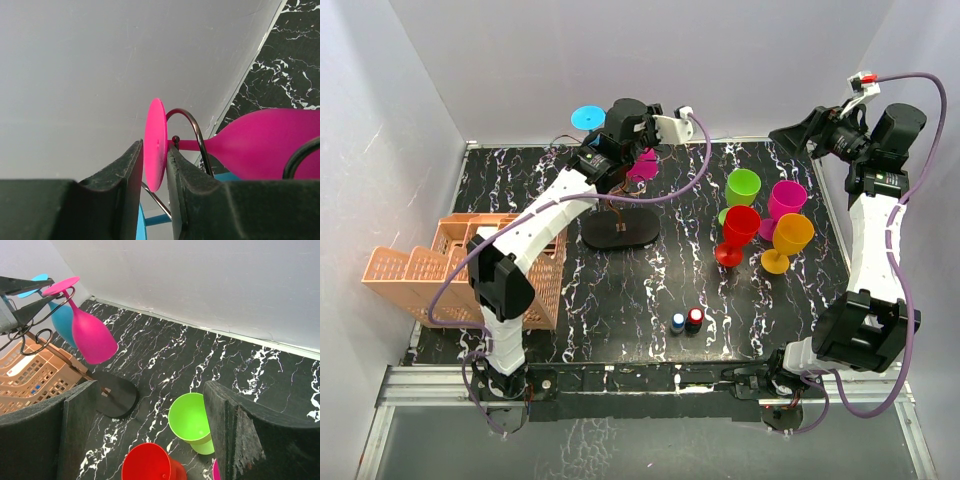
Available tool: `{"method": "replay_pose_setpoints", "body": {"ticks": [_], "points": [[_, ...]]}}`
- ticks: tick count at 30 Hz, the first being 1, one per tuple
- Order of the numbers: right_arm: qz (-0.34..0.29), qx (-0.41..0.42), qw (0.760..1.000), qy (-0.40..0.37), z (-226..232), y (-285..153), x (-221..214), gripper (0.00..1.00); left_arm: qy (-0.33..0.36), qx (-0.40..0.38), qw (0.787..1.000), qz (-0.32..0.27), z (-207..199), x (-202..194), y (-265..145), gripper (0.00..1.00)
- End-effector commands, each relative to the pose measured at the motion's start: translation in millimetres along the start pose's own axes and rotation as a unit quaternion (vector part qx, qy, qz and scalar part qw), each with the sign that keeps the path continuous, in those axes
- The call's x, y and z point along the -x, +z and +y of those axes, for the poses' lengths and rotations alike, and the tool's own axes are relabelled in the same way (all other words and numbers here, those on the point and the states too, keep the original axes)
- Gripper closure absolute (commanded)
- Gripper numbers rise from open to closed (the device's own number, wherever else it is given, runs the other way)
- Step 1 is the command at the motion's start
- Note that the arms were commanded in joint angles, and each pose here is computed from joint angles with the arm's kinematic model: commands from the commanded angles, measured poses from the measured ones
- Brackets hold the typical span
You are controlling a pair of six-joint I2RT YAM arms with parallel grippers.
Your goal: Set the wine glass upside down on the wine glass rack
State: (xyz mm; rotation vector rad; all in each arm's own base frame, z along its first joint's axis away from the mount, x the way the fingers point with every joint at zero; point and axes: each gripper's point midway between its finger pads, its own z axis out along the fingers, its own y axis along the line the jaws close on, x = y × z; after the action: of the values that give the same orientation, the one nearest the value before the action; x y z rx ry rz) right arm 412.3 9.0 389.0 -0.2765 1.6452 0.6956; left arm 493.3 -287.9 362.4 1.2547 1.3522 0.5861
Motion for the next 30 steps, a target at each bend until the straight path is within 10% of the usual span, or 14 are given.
{"method": "replay_pose_setpoints", "body": {"ticks": [1, 30], "points": [[-0.026, 0.0, 0.999, -0.04, 6.8, -6.5, 18.3, 0.08, -0.02, 0.026, 0.999, -0.018, 34.7, 5.3, -32.9, 0.75], [-0.024, -0.032, 0.997, -0.063, -5.2, -9.3, 15.6, 0.08, -0.07, -0.031, 0.996, -0.053, 28.8, 13.5, -67.2, 0.47]]}}
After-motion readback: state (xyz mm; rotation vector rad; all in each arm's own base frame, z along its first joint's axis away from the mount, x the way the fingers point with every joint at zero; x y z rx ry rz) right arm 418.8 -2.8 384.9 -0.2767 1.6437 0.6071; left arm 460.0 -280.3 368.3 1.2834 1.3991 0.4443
